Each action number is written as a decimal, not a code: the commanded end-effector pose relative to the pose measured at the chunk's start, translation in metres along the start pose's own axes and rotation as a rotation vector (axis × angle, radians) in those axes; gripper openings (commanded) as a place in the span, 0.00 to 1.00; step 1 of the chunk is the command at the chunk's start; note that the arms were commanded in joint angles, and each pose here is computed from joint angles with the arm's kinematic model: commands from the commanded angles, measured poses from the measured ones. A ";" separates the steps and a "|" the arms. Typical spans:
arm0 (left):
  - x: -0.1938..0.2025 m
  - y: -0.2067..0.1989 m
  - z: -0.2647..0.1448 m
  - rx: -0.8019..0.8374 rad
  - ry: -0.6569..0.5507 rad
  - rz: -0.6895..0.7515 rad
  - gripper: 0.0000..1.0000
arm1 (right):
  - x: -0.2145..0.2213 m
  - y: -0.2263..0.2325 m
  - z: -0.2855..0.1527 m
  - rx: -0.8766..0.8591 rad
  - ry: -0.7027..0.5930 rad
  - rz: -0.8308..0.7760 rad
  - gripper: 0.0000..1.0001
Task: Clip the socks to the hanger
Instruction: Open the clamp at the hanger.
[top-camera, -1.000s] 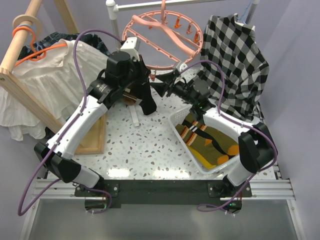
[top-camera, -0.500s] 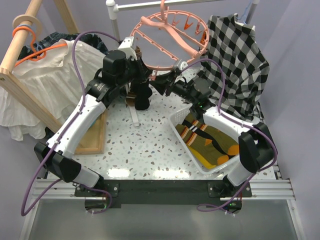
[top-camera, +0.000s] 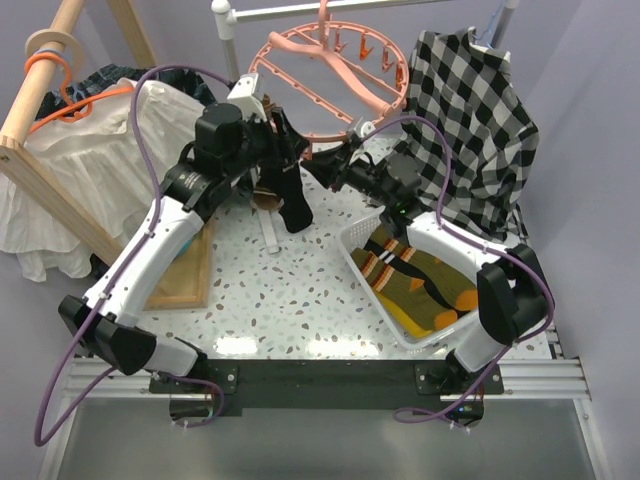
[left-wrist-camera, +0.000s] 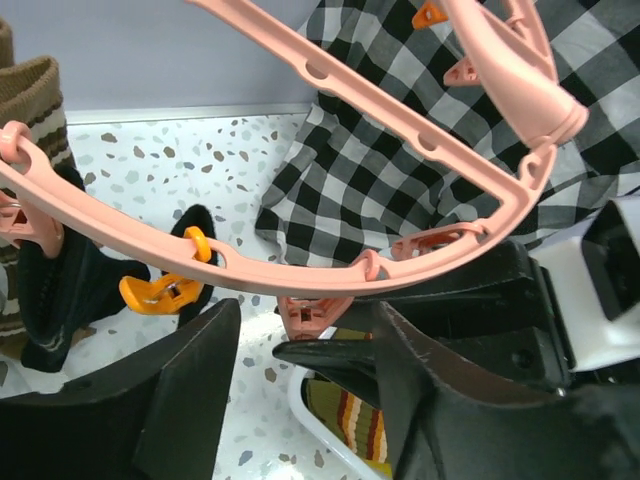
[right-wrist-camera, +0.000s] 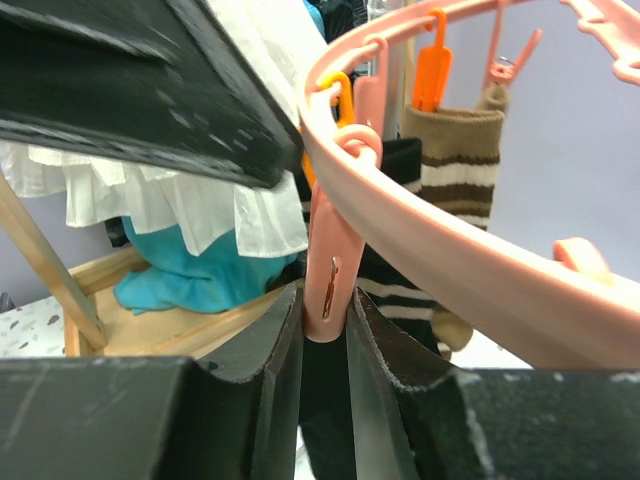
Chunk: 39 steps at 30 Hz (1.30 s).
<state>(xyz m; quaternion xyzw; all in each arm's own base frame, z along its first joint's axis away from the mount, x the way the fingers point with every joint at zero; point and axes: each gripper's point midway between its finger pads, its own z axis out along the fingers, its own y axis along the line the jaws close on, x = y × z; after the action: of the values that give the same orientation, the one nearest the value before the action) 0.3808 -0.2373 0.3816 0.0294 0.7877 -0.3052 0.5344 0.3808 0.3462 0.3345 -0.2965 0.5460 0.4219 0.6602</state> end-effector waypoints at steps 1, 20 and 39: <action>-0.024 -0.007 -0.021 0.031 -0.101 0.038 0.67 | -0.028 0.003 0.007 -0.008 -0.056 -0.047 0.11; -0.008 -0.004 0.013 0.086 -0.141 0.124 0.65 | -0.027 0.003 0.006 -0.007 -0.021 -0.052 0.10; -0.010 0.005 0.023 0.032 -0.148 0.099 0.31 | -0.022 0.002 0.004 0.008 0.023 -0.048 0.14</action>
<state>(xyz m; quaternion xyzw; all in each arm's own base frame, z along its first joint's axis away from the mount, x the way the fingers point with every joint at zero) 0.3984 -0.2475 0.3568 0.0640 0.7652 -0.2969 0.5677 0.3880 0.3450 0.3234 -0.2977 0.5794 0.4039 0.6424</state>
